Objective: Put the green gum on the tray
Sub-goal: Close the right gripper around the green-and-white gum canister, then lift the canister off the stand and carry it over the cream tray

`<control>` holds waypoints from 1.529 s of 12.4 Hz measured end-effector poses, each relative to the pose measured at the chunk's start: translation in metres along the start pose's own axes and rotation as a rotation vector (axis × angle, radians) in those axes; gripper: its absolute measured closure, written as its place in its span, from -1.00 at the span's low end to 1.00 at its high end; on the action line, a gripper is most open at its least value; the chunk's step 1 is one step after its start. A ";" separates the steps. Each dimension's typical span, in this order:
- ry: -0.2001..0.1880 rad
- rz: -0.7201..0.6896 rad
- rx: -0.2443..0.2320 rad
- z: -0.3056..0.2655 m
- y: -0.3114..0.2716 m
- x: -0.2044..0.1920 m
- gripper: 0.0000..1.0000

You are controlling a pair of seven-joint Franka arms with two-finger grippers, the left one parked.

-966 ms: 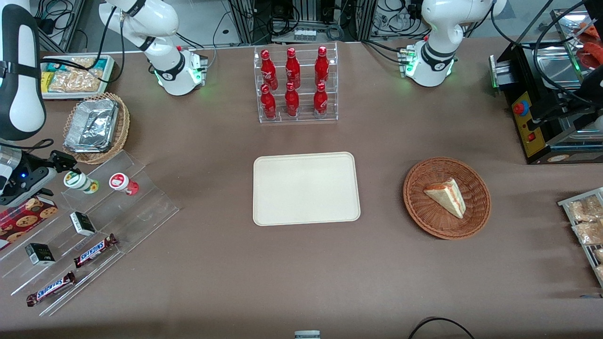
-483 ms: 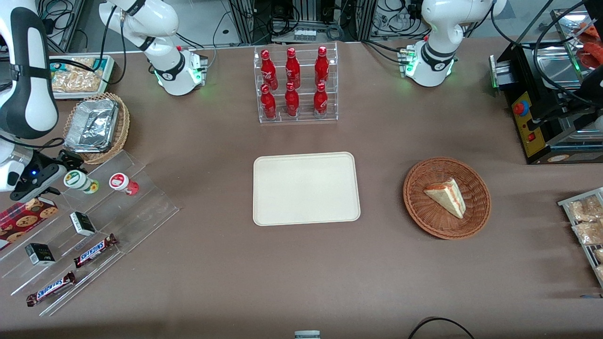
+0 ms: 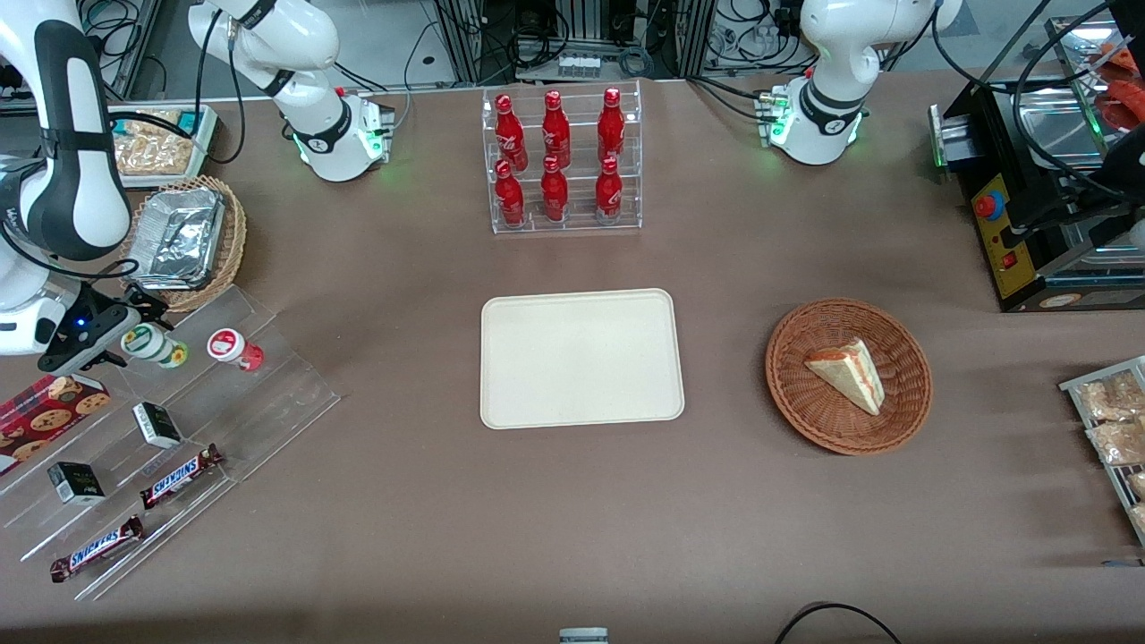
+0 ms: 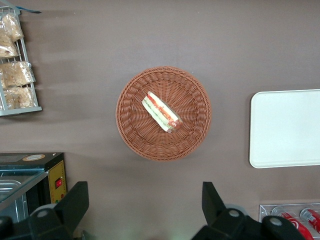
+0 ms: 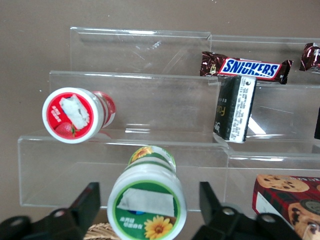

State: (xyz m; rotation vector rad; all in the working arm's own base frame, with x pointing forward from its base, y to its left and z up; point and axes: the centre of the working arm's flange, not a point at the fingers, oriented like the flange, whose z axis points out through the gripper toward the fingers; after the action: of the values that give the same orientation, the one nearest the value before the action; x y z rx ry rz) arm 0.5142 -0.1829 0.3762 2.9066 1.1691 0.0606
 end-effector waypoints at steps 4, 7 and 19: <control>0.004 -0.007 -0.001 -0.011 -0.005 0.001 -0.18; -0.003 0.009 0.029 -0.037 -0.020 0.025 -0.18; -0.080 0.503 0.043 -0.051 -0.284 0.312 -0.18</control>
State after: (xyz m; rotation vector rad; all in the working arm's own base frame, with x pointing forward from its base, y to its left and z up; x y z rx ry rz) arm 0.5409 0.2378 0.4307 3.1250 0.4120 -0.0791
